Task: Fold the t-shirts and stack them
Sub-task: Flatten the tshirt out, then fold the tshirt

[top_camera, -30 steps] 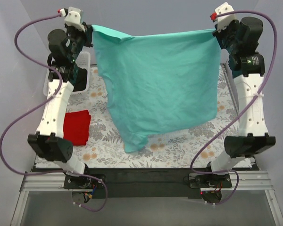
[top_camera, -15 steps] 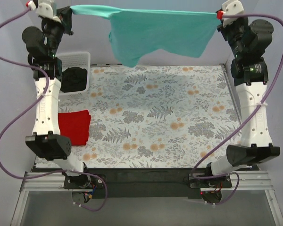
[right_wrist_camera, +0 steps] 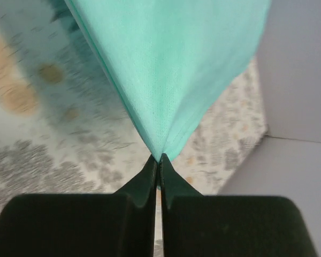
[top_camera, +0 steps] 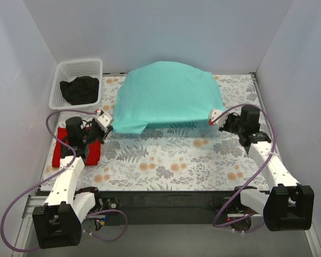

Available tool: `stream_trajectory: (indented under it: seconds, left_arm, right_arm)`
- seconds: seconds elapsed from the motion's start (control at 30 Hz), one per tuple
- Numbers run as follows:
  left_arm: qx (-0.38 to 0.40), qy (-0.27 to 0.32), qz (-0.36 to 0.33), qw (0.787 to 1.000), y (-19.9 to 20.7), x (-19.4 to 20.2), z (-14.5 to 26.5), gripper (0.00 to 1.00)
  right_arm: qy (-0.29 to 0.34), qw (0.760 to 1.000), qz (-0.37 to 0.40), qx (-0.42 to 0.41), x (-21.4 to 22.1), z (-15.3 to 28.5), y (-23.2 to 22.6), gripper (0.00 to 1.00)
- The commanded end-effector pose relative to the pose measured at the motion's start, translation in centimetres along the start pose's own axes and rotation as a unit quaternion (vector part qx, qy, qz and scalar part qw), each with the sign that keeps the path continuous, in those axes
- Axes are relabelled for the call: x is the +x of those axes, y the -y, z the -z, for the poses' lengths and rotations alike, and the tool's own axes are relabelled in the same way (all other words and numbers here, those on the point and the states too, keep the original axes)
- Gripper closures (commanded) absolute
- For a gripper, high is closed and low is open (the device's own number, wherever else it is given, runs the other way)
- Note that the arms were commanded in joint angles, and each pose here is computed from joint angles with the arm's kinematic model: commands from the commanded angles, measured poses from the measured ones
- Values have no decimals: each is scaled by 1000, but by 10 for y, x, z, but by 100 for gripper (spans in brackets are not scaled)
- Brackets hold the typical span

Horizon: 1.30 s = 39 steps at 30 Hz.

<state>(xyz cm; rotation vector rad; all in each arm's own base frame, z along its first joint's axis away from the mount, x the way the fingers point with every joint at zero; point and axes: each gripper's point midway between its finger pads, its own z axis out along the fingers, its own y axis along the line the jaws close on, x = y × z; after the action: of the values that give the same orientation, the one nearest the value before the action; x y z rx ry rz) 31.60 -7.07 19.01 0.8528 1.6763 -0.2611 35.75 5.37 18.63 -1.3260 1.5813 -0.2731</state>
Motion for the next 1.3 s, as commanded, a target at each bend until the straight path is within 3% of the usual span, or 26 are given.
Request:
stream_trajectory:
  seconds: [0.0, 0.13, 0.3, 0.5, 0.83, 1.0, 1.13, 1.17, 1.27]
  left_arm:
    - [57, -62, -47, 995, 40, 65, 9, 100]
    - [87, -124, -29, 988, 68, 121, 14, 100]
    - [127, -158, -17, 979, 94, 143, 28, 100]
    - [179, -177, -23, 968, 119, 140, 53, 100]
    - [218, -194, -44, 955, 129, 115, 81, 100]
    - [202, -196, -33, 959, 101, 87, 73, 100]
    - [183, -192, 6, 964, 64, 62, 46, 100]
    - [191, -209, 42, 958, 60, 69, 37, 100]
    - [189, -215, 66, 956, 36, 59, 16, 100]
  right_arm:
    - [3, 996, 78, -41, 13, -6, -42, 99]
    - [-59, 989, 61, -121, 57, -18, -107, 99]
    - [-107, 979, 39, -169, 88, -11, -149, 99]
    - [-126, 968, 24, -217, 96, 16, -183, 99]
    - [-119, 964, 41, -234, 89, 55, -202, 99]
    - [-116, 966, 32, -228, 78, 55, -183, 99]
    - [-146, 954, -3, -262, 79, 41, -169, 99]
    - [-151, 952, -19, -267, 77, 38, -166, 99]
    - [-147, 946, -46, -287, 67, 23, -150, 99]
